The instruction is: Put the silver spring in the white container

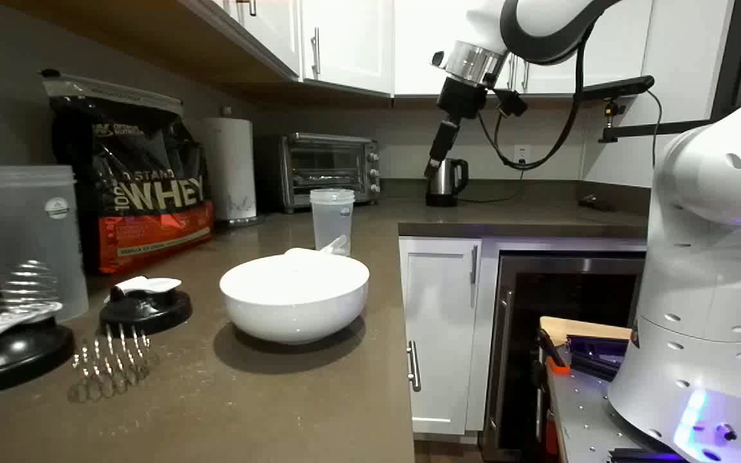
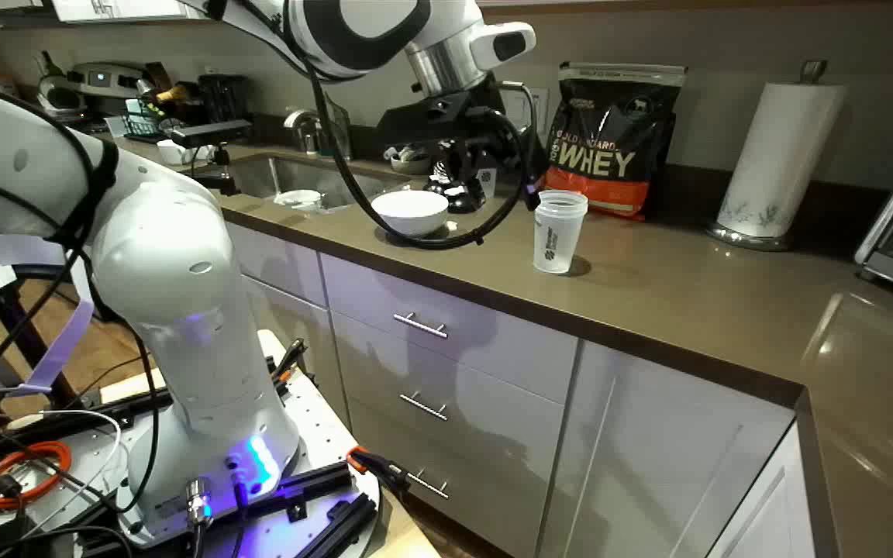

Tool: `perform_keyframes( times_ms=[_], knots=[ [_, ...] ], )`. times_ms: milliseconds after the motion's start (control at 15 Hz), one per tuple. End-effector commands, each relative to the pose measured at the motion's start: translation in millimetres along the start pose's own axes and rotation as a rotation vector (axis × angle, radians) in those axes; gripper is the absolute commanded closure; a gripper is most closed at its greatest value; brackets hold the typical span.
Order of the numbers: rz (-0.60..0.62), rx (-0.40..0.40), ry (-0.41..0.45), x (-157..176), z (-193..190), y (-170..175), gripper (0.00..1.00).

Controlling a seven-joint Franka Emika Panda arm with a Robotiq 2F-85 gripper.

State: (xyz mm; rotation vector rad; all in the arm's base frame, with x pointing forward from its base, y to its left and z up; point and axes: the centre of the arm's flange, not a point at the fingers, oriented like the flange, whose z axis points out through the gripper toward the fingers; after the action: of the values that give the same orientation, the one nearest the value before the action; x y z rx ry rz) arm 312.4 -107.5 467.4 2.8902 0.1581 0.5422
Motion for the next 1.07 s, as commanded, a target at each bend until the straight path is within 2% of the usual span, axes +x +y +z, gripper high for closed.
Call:
perform_keyframes(
  times_ms=[0, 200, 1000],
  knots=[
    [-0.004, 0.014, -0.036, -7.2, 10.3, -4.9, 0.00],
    [-0.014, 0.036, -0.088, -20.0, 31.9, -15.1, 0.00],
    [-0.014, 0.036, -0.088, -19.0, 31.6, -14.5, 0.00]
  ],
)
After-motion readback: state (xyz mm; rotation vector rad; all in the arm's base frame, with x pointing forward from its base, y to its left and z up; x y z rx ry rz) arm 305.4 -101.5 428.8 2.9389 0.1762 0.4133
